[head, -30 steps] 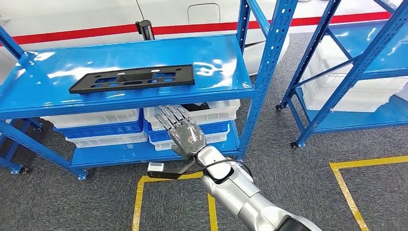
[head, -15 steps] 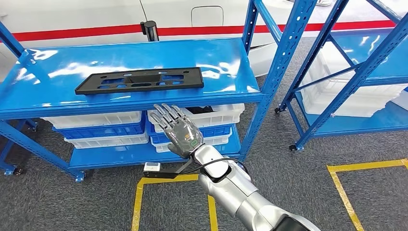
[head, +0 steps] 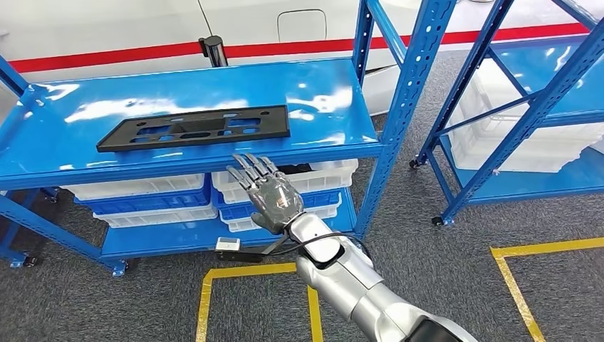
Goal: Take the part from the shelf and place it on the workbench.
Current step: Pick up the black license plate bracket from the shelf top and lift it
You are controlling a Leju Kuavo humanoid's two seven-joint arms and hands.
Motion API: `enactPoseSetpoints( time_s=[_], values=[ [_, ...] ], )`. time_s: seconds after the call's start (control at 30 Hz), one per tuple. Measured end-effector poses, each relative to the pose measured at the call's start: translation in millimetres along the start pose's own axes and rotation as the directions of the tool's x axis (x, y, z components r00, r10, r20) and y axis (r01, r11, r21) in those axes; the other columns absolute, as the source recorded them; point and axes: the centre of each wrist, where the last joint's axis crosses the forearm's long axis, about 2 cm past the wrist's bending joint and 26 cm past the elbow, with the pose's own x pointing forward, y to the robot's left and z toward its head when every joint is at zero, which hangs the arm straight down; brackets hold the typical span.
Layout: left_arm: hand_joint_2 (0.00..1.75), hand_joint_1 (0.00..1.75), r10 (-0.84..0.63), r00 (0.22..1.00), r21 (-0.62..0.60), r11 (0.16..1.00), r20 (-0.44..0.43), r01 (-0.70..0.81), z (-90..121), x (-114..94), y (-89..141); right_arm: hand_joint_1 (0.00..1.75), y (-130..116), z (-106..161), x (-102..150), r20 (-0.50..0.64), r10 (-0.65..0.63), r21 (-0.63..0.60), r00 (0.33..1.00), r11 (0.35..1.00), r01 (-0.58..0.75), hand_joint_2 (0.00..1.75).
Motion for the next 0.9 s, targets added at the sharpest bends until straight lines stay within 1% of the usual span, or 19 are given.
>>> enactPoseSetpoints(
  time_s=[0.5, 0.9],
  values=[
    [0.0, 0.0, -0.015, 1.0, 0.001, 1.0, -0.005, 0.015, 0.5, -0.7, 1.9, 0.0, -1.1, -1.9, -1.2, 0.004, 0.008, -0.003, 1.0, 1.0, -0.008, 1.75],
    [0.0, 0.0, -0.011, 1.0, 0.001, 1.0, -0.002, 0.011, 0.5, -0.5, 1.9, 0.0, 3.7, 6.0, -5.1, -0.014, 0.017, 0.017, 1.0, 1.0, -0.016, 1.75]
  ],
)
